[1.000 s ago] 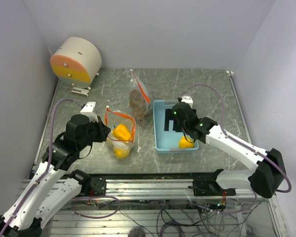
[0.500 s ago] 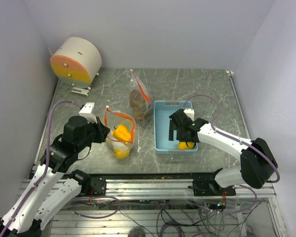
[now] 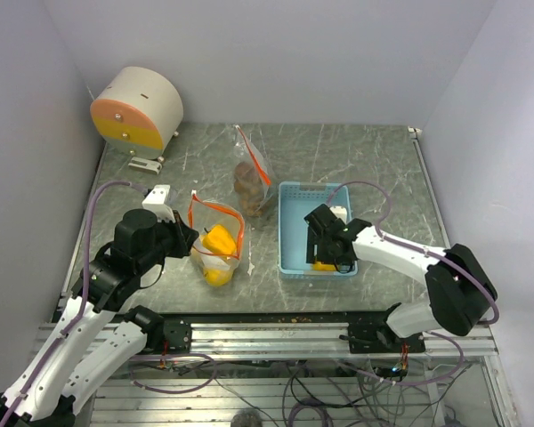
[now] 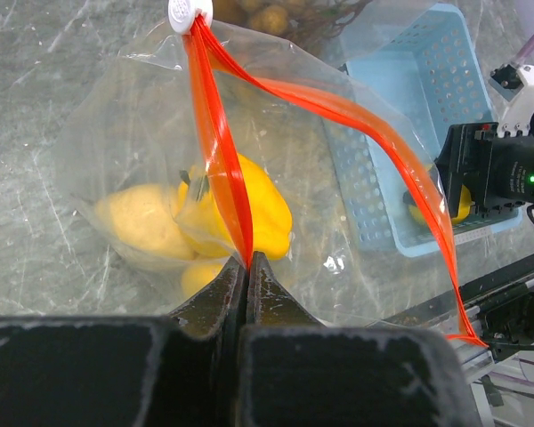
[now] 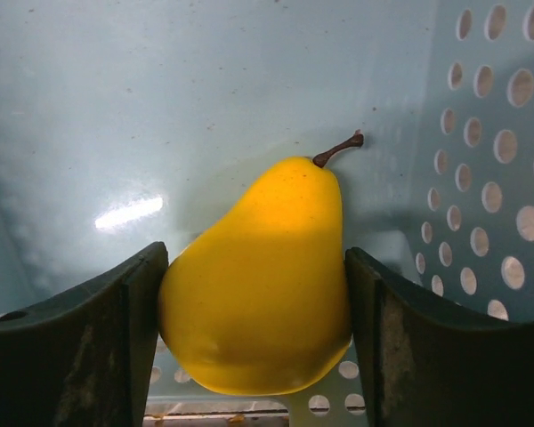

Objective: Place the food in the zip-top bag and seal the zipper
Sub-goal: Pick up the fake fruit from the bin, then place the fake fruit in the zipper food storage bag.

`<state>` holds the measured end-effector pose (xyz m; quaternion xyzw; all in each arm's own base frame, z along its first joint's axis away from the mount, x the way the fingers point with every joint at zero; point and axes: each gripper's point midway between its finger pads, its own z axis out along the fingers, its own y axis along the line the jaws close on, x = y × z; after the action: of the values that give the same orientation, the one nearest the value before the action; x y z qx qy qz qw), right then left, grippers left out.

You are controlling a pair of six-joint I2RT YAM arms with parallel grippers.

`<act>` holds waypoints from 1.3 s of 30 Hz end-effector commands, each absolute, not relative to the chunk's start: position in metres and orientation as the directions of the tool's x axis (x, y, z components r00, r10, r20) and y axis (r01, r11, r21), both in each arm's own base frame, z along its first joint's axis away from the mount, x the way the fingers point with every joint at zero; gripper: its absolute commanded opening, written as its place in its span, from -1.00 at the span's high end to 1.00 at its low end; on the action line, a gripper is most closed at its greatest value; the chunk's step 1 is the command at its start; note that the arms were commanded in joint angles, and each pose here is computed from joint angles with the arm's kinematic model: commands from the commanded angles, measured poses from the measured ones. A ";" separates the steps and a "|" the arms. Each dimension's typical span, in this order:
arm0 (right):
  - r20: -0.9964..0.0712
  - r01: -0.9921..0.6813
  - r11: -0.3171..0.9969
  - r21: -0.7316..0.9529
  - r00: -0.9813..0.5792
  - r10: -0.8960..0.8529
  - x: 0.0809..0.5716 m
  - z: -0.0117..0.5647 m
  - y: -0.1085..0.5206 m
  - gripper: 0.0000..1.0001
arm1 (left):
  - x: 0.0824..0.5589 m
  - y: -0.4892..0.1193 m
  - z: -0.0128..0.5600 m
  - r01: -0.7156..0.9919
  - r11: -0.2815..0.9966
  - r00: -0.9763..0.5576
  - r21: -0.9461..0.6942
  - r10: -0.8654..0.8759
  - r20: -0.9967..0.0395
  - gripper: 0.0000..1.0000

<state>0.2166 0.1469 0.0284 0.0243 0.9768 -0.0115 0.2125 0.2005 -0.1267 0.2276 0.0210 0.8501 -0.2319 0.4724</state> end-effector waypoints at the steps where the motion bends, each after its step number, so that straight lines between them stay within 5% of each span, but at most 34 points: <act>1: -0.444 0.023 0.997 0.071 -0.895 0.052 0.221 0.036 0.161 -0.19 | 0.201 -0.129 0.238 0.271 0.881 -0.531 -0.387 -0.199 -0.824 0.86; 6: -0.502 -0.005 0.995 0.105 -0.863 0.048 0.237 0.057 0.171 0.29 | 0.202 -0.128 0.235 0.261 0.885 -0.535 -0.384 -0.199 -0.821 0.86; 14: -0.710 -0.206 0.933 0.295 -0.701 0.070 0.265 0.172 0.211 0.40 | 0.205 -0.129 0.235 0.255 0.890 -0.540 -0.377 -0.192 -0.819 0.86; 20: -0.812 -0.589 0.635 0.500 -0.574 0.106 0.231 0.275 0.291 0.40 | 0.207 -0.129 0.233 0.252 0.893 -0.547 -0.374 -0.187 -0.816 0.86; 24: -0.887 -0.790 0.417 0.450 -0.451 0.103 0.197 0.343 0.347 0.40 | 0.207 -0.129 0.230 0.245 0.894 -0.553 -0.375 -0.189 -0.812 0.86; 29: -0.896 -0.849 0.286 0.444 -0.427 0.124 0.191 0.362 0.391 0.39 | 0.207 -0.129 0.234 0.247 0.891 -0.548 -0.382 -0.197 -0.813 0.86; 39: -0.865 -0.824 0.285 0.490 -0.500 0.042 0.213 0.309 0.439 0.21 | 0.208 -0.128 0.244 0.255 0.896 -0.534 -0.364 -0.183 -0.825 0.86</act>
<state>0.2121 0.4240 0.3032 -0.2741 0.7040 0.5091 0.4124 0.2045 -0.1288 0.2232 0.0182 0.8593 -0.2256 0.4586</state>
